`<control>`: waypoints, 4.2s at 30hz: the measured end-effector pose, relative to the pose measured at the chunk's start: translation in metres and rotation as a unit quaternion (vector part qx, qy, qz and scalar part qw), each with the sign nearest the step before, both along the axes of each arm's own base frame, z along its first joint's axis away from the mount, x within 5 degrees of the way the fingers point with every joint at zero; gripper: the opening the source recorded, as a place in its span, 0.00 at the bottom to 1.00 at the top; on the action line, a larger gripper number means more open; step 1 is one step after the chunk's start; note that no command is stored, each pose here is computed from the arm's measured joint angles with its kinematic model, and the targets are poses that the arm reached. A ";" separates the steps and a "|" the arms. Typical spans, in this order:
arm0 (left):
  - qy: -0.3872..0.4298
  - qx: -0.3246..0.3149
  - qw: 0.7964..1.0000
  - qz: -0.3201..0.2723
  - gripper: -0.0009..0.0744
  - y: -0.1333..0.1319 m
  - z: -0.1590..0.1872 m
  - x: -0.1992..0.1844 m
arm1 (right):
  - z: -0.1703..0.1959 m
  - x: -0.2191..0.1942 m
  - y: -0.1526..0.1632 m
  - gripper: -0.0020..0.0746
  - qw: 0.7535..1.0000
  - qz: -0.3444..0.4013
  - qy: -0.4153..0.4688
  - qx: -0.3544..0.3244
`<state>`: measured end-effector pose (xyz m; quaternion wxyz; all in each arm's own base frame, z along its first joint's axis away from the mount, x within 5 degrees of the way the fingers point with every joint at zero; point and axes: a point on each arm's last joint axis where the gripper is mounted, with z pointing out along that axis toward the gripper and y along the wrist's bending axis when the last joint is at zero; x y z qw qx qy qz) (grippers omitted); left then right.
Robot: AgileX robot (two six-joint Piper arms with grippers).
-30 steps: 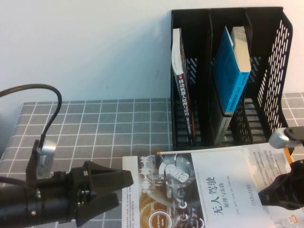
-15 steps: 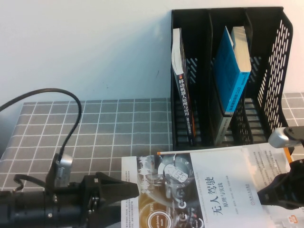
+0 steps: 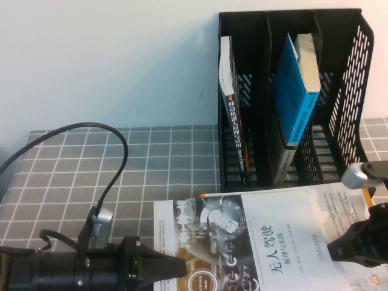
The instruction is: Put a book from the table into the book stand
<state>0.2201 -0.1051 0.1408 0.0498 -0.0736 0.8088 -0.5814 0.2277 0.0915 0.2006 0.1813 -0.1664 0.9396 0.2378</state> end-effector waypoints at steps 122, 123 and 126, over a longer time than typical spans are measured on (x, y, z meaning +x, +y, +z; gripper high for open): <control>-0.549 0.462 0.694 0.057 0.01 -0.046 0.385 -0.041 | 0.129 -0.166 -0.093 0.02 0.934 -0.055 -0.215 -0.281; -0.563 0.444 0.694 0.068 0.01 -0.039 0.379 -0.049 | 0.130 -0.167 -0.094 0.02 0.927 -0.069 -0.246 -0.274; -0.586 0.401 0.700 0.081 0.01 -0.022 0.349 -0.070 | 0.124 -0.166 -0.092 0.02 0.910 -0.101 -0.324 -0.238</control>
